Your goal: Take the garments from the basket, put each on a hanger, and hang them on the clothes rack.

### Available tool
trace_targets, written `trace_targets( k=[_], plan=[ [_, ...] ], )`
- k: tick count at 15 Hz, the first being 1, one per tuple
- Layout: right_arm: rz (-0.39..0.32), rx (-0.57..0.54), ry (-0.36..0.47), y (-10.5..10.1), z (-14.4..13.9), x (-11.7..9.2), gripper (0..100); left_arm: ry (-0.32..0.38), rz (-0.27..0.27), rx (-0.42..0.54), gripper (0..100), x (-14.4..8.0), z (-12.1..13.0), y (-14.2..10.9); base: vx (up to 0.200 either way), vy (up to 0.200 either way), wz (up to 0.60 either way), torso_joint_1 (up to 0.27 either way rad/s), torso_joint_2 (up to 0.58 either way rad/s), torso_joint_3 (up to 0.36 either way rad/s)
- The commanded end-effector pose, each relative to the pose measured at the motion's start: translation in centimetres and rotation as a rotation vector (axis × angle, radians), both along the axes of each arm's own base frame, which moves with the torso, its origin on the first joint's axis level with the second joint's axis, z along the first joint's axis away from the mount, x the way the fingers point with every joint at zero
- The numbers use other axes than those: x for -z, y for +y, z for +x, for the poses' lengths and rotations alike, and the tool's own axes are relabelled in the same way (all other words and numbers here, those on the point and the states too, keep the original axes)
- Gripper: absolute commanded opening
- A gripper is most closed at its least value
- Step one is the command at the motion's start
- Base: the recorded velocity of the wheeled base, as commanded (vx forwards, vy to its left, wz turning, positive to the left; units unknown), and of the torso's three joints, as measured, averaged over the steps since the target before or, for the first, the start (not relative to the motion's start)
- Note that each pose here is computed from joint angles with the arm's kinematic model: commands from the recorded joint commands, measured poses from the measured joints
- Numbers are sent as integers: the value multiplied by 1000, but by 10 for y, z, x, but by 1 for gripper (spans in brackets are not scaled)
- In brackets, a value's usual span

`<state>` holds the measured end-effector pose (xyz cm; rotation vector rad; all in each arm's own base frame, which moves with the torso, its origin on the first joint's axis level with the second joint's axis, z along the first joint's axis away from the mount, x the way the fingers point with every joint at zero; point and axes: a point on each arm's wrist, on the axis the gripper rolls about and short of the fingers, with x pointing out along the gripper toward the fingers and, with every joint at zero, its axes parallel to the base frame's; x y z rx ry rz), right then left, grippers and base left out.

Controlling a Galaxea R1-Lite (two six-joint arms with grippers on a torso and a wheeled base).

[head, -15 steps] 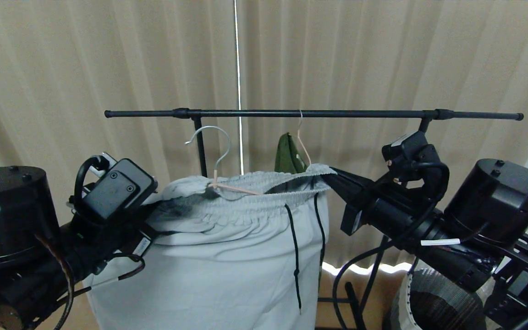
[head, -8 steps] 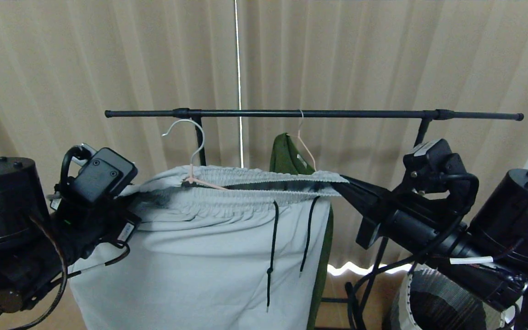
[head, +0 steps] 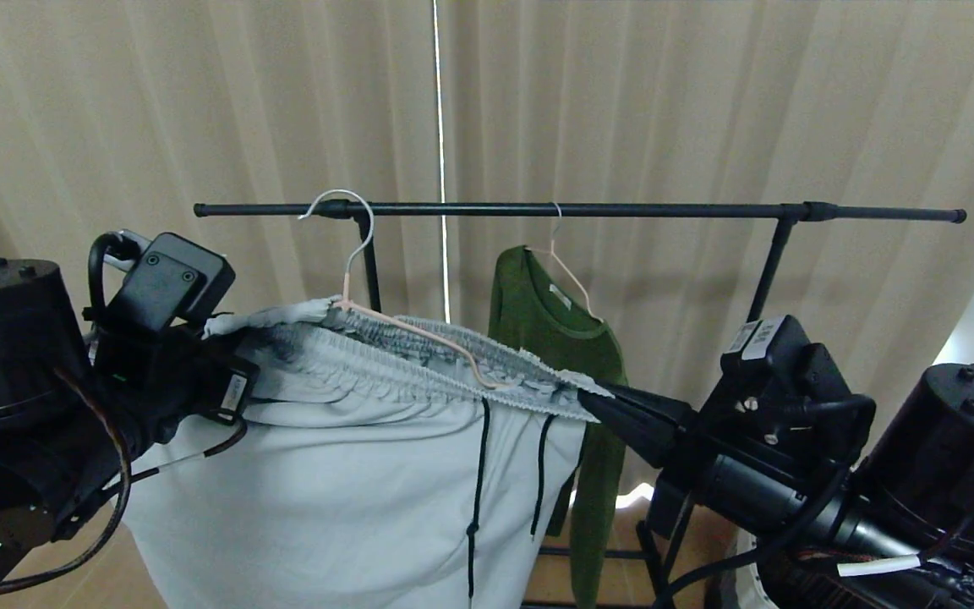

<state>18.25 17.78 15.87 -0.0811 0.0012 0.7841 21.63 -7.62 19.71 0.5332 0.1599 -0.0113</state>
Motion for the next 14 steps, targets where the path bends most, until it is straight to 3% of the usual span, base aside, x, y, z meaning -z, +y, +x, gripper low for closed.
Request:
trace_targets(
  k=[1, 4, 6, 8, 11, 14],
  plan=[
    [-18, -8, 18, 4, 1, 7, 100, -7, -11, 5, 0, -2, 1, -2, 0, 0, 0, 0, 0, 0],
    [-36, -24, 24, 0, -11, 11, 100, -8, -39, 31, 0, -2, -2, -8, 0, 0, 0, 0, 0, 0],
    [-19, -32, -23, -2, -16, 3, 100, -5, -58, 51, 0, -1, -4, -16, 0, 0, 0, 0, 0, 0],
    [-14, 14, -62, -5, -3, -3, 100, 2, -58, 67, 0, 0, -1, -22, 0, 0, 0, 0, 0, 0],
    [-19, 16, -103, 7, 12, -8, 100, 19, -70, 137, 0, 4, -7, -39, 0, 0, 0, 0, 0, 0],
    [-87, 23, -156, 19, 29, -4, 100, 8, -78, 174, 0, 0, -12, -51, 0, 0, 0, 0, 0, 0]
  ],
)
